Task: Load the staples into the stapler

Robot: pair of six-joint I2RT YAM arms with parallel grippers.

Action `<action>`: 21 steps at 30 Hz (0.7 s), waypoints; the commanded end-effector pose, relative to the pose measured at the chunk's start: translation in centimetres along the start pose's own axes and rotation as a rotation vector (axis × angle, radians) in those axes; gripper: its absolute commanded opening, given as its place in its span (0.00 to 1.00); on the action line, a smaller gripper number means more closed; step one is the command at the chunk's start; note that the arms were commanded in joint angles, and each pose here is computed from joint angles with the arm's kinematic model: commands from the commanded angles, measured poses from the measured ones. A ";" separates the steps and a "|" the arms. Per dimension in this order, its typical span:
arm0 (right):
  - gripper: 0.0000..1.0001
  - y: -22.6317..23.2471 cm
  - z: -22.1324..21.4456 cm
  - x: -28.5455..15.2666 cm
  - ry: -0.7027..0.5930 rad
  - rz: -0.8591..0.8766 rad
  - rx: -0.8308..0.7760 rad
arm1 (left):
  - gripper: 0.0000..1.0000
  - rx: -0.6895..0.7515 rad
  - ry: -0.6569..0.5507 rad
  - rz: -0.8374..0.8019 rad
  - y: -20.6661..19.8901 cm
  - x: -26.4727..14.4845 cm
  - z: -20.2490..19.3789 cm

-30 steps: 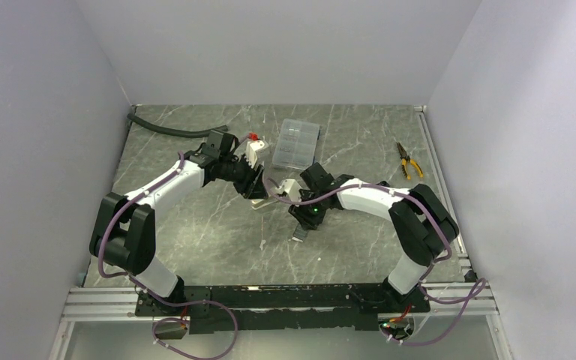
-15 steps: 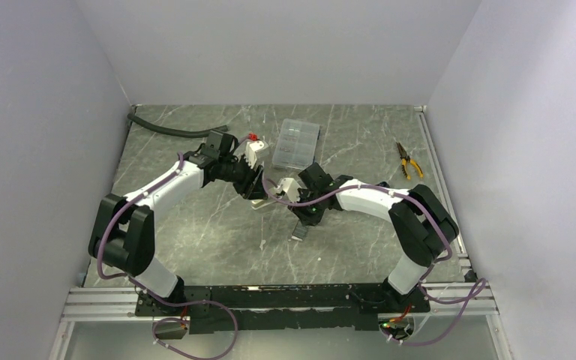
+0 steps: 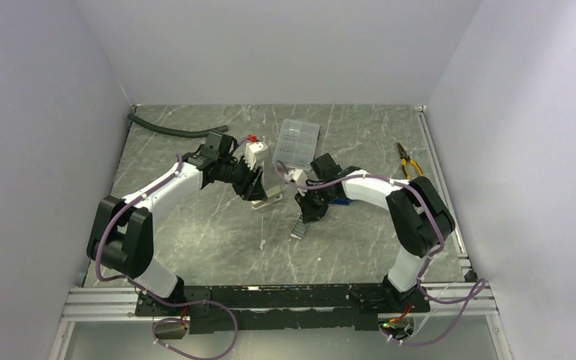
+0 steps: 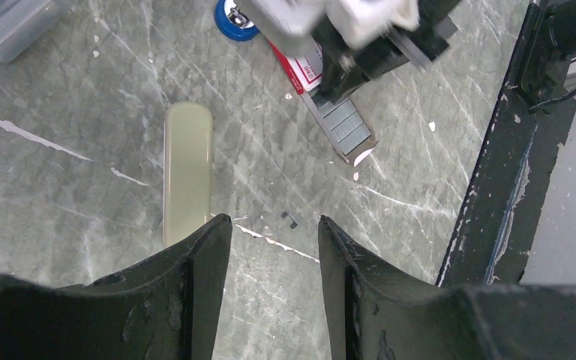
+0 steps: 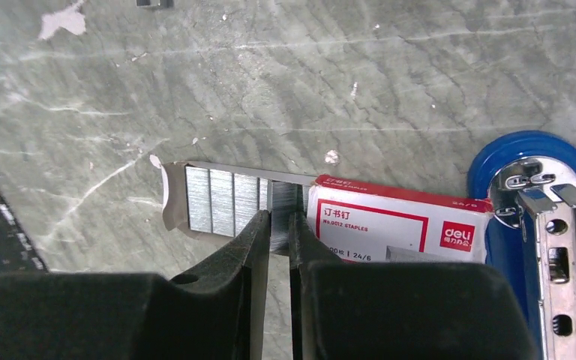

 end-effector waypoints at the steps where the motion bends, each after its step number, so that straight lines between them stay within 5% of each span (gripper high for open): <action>1: 0.12 0.3 0.4 -0.4 -0.075 0.164 0.112 | 0.51 0.065 -0.027 0.002 -0.5 -0.6 0.8; 21: 0.11 0.4 1.2 -1.2 -0.186 0.370 0.247 | 0.51 0.070 -0.021 0.005 -0.3 -0.5 0.7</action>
Point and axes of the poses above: each gripper's point midway between its finger pads, its own x axis out along the fingers, its own y axis along the line the jaws close on, z = x × y, the point moved 1 cm from there along -x, back along the fingers, and after that the axes turned 7 degrees about -x, right-handed, at the moved point
